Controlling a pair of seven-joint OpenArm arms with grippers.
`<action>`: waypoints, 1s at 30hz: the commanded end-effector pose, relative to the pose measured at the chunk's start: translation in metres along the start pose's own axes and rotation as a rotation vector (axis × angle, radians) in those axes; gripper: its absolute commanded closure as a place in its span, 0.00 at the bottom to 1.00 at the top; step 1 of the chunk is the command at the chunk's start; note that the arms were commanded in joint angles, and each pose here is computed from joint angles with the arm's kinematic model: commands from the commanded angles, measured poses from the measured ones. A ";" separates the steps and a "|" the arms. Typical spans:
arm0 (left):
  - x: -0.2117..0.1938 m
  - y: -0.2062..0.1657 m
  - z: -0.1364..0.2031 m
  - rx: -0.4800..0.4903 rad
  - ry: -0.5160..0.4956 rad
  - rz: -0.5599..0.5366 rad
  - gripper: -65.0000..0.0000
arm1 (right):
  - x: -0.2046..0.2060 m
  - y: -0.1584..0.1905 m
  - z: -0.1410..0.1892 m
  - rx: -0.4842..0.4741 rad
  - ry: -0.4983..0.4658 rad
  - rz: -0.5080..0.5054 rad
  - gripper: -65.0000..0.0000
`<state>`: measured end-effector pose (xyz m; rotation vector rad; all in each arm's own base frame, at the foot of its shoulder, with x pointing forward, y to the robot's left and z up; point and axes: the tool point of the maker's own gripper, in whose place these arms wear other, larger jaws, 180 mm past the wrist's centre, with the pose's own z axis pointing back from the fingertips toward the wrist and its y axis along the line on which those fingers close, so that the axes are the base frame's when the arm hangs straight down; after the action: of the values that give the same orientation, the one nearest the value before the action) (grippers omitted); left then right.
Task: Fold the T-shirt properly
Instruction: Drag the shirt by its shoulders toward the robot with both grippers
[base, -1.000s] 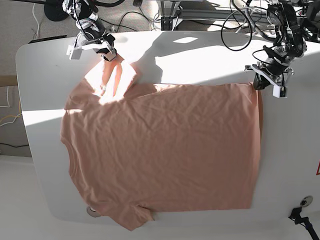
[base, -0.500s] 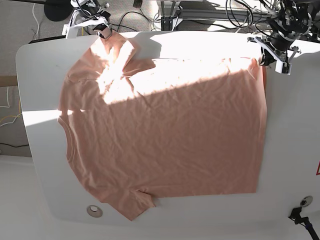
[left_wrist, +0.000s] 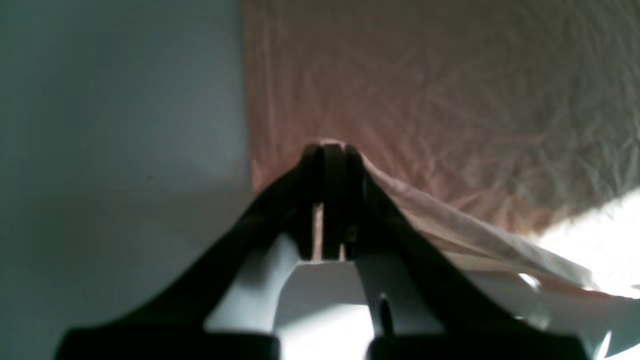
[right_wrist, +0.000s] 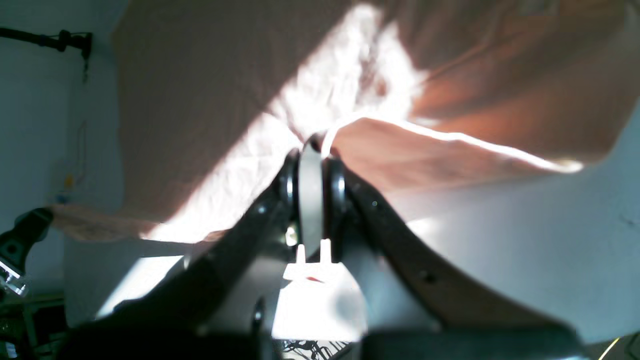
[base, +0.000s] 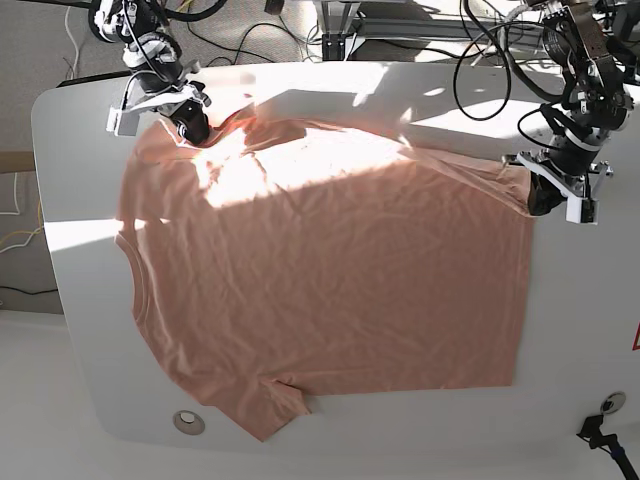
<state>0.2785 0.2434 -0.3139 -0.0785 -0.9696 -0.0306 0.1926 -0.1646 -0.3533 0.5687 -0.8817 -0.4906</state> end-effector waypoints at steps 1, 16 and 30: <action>0.010 -0.001 0.000 -0.008 -0.017 -0.007 1.00 | 0.014 0.009 -0.001 0.033 -0.046 0.017 1.00; 0.042 0.007 -0.051 -0.044 -0.054 0.087 1.00 | 0.079 0.027 -0.064 0.134 -0.103 0.046 1.00; 0.078 0.023 -0.088 -0.060 -0.081 0.170 1.00 | 0.122 0.026 -0.110 0.167 -0.132 -0.004 1.00</action>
<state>0.3854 0.2558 -0.3198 -0.2162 -0.9768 0.1058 0.3458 -0.1889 -0.3367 0.6766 -1.0040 -0.4739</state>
